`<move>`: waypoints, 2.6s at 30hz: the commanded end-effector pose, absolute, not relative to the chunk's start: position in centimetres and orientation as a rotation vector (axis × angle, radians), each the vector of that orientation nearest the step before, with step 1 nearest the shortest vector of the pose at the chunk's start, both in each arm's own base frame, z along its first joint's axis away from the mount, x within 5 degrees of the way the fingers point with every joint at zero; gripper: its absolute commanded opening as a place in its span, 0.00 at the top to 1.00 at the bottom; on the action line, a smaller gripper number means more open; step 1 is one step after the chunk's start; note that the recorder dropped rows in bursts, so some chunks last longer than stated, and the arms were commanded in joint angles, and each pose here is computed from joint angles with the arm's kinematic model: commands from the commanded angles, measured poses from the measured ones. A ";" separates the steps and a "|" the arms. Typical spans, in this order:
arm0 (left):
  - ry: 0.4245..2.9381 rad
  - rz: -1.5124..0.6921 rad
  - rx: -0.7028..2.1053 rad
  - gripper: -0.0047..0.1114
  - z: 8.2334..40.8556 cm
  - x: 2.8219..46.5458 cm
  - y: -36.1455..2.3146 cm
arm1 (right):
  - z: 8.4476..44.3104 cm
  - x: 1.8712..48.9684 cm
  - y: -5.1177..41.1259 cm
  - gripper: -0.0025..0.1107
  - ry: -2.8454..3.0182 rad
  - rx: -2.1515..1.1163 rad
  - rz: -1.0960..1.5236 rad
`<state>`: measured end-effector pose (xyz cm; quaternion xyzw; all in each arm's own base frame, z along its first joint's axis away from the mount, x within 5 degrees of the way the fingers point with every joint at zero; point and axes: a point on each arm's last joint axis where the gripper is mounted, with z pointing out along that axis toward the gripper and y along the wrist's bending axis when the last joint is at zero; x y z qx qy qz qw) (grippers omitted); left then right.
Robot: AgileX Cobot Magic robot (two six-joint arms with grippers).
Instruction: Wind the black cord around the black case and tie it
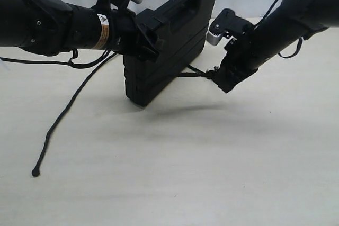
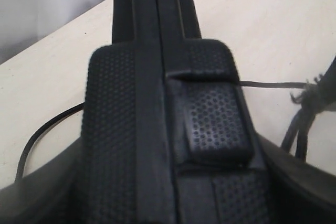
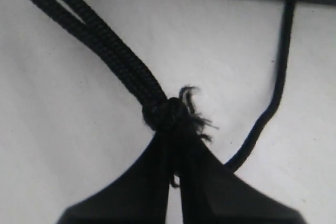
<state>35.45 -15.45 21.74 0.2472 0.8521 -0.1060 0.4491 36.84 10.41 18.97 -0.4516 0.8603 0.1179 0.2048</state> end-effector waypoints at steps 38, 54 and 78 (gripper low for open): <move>2.138 -0.376 0.495 0.96 22.0 35.2 -16.0 | 23.2 39.3 1.4 0.94 2.150 -0.452 0.086; 2.137 -0.415 0.521 0.96 22.0 35.0 -16.2 | 23.9 38.2 3.9 0.94 2.233 -1.017 0.034; 2.112 -0.370 0.645 0.96 21.9 34.9 -16.3 | 18.1 34.1 6.9 0.44 1.523 -2.710 -0.426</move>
